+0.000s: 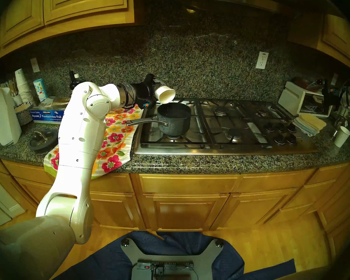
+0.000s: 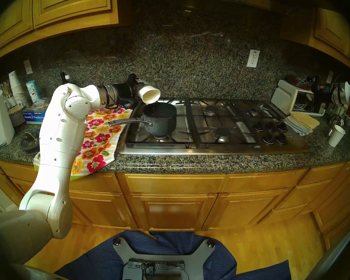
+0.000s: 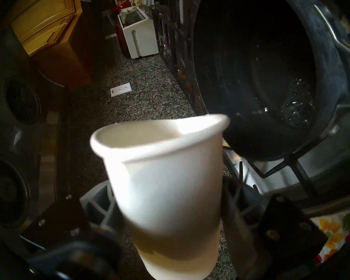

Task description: Pick up the water cup, pour water into the pot, turn on the stove

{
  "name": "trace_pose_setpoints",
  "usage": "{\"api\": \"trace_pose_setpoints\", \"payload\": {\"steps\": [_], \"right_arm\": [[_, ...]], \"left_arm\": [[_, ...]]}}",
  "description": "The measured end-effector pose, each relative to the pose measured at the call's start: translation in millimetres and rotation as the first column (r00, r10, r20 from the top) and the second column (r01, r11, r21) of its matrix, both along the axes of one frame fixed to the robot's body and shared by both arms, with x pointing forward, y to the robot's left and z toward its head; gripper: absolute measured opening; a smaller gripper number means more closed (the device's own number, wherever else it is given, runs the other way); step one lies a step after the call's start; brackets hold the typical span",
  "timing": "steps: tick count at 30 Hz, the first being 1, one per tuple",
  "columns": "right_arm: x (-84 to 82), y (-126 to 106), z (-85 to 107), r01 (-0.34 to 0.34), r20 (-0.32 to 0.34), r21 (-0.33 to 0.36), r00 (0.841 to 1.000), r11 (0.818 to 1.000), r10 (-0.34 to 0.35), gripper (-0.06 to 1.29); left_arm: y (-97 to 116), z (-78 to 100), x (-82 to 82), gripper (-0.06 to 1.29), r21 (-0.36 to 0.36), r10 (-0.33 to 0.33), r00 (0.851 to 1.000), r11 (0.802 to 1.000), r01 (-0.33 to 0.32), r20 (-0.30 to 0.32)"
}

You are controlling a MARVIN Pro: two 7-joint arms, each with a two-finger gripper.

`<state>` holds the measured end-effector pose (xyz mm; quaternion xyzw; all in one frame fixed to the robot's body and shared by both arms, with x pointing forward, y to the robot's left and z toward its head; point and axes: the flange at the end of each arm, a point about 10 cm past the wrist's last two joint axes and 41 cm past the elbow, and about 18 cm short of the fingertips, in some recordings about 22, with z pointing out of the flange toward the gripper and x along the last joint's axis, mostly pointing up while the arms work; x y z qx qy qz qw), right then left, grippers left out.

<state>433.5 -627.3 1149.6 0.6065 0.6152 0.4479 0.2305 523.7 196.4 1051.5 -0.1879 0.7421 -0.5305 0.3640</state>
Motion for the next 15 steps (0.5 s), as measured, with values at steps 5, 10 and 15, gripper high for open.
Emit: {"api": "trace_pose_setpoints", "payload": {"steps": [5, 10, 15], "right_arm": [[0.0, 0.0, 0.0, 0.0, 0.0, 0.0, 1.0, 1.0, 0.0, 1.24], [0.0, 0.0, 0.0, 0.0, 0.0, 0.0, 1.0, 1.0, 0.0, 1.24], [0.0, 0.0, 0.0, 0.0, 0.0, 0.0, 1.0, 1.0, 0.0, 1.24]], "left_arm": [[0.2, -1.3, -0.1, 0.73, 0.014, -0.003, 1.0, 1.0, 0.003, 0.031], [2.3, -1.8, 0.1, 0.73, 0.033, -0.005, 0.997, 0.999, 0.002, 0.071], [3.5, -3.0, 0.7, 0.73, 0.028, 0.006, 0.996, 1.0, -0.009, 0.092]]}}
